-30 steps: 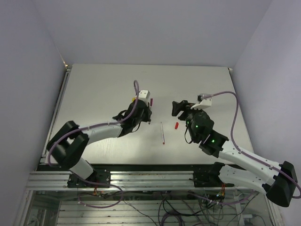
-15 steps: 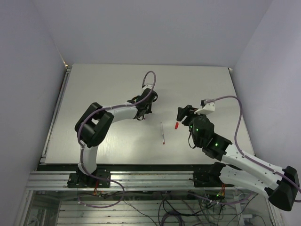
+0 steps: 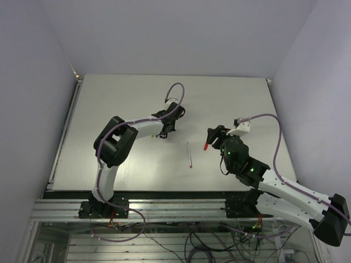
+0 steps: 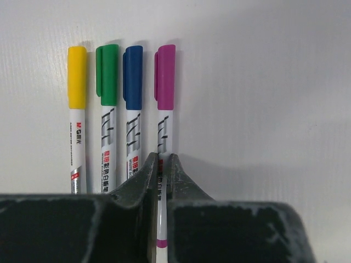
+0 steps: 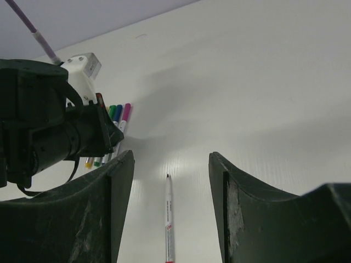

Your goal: Insert the pens into the pen caps

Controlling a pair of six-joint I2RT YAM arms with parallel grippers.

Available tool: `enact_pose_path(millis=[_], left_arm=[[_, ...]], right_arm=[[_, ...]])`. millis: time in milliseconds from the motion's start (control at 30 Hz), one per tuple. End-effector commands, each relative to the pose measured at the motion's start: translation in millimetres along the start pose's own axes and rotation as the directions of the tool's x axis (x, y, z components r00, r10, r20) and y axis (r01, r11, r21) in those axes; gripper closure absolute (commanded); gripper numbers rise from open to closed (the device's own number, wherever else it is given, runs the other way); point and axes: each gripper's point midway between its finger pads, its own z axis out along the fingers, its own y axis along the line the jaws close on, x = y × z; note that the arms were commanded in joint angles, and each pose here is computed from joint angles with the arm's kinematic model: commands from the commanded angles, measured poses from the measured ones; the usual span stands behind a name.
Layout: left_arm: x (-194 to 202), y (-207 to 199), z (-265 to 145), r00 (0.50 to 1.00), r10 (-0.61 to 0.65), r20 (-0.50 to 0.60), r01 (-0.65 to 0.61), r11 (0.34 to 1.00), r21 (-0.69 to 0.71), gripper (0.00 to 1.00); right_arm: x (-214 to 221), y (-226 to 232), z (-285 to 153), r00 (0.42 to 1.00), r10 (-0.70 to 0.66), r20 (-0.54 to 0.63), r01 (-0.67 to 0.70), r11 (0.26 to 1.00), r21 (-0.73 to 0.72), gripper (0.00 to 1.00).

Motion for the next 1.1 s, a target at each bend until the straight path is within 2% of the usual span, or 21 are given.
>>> enact_pose_path(millis=[0, 167, 667, 1067], left_arm=[[-1, 2, 2, 1.0, -0.009, -0.014, 0.009, 1.0, -0.005, 0.84], [-8, -1, -1, 1.0, -0.012, -0.006, 0.012, 1.0, 0.012, 0.78], [-67, -1, -48, 0.99, -0.064, 0.122, 0.056, 0.996, 0.07, 0.74], [-36, -5, -27, 0.997, -0.055, 0.053, 0.052, 0.997, 0.064, 0.77]], right_arm=[[1, 4, 1, 1.0, 0.02, 0.004, -0.02, 1.0, -0.018, 0.44], [2, 8, 1, 1.0, 0.02, 0.006, -0.02, 0.999, -0.038, 0.44], [0, 7, 4, 1.0, 0.006, 0.022, -0.006, 1.0, -0.028, 0.44], [0, 5, 3, 1.0, 0.006, 0.021, -0.005, 1.0, -0.023, 0.44]])
